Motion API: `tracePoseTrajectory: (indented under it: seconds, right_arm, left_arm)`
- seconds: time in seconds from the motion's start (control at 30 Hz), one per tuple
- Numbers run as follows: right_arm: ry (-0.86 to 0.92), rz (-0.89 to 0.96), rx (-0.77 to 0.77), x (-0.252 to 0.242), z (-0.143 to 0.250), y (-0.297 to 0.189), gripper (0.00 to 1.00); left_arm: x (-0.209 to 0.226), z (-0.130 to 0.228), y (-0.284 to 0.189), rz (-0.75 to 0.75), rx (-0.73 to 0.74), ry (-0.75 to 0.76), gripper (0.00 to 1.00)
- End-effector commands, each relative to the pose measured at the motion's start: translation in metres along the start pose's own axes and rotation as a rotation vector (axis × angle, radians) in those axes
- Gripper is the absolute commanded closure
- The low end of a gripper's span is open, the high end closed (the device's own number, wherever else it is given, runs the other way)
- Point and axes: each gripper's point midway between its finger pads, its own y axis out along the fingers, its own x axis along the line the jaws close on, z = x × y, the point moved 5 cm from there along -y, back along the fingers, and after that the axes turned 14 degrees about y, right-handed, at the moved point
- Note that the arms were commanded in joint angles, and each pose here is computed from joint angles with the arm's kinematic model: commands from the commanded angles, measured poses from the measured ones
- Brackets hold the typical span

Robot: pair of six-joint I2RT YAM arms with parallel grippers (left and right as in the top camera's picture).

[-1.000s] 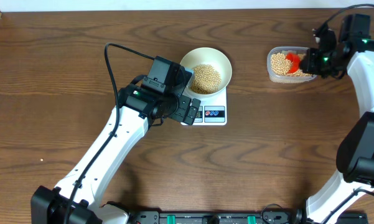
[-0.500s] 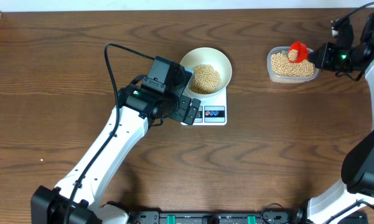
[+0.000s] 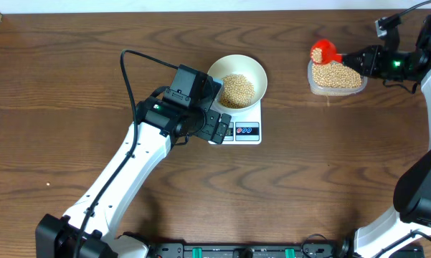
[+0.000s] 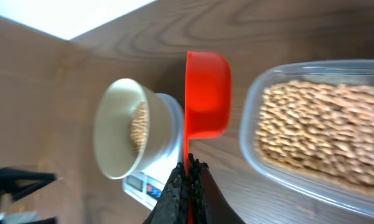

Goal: Scoop item into bowl and weigh 50g on scale
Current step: 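Lift the scoop with soybeans and carry it toward the bowl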

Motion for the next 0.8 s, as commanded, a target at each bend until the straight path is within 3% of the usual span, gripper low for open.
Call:
tracePoseTrajectory:
  seconds: [0.0,0.37,0.77]
  right_arm:
    - [-0.005,-0.121,0.01,0.02,0.002,-0.006,0.99]
    - [-0.044,-0.193,0.038,0.038,0.007,0.003,0.99]
    - [-0.215,-0.209,0.11,0.083,0.027,0.051,0.99]
  left_arm:
    - [0.002,0.004,0.005,-0.006,0.021,-0.003,0.04]
    - [0.002,0.004,0.005,-0.006,0.021,-0.003,0.04]
    - [0.002,0.004,0.005,-0.006,0.021,-0.003,0.04]
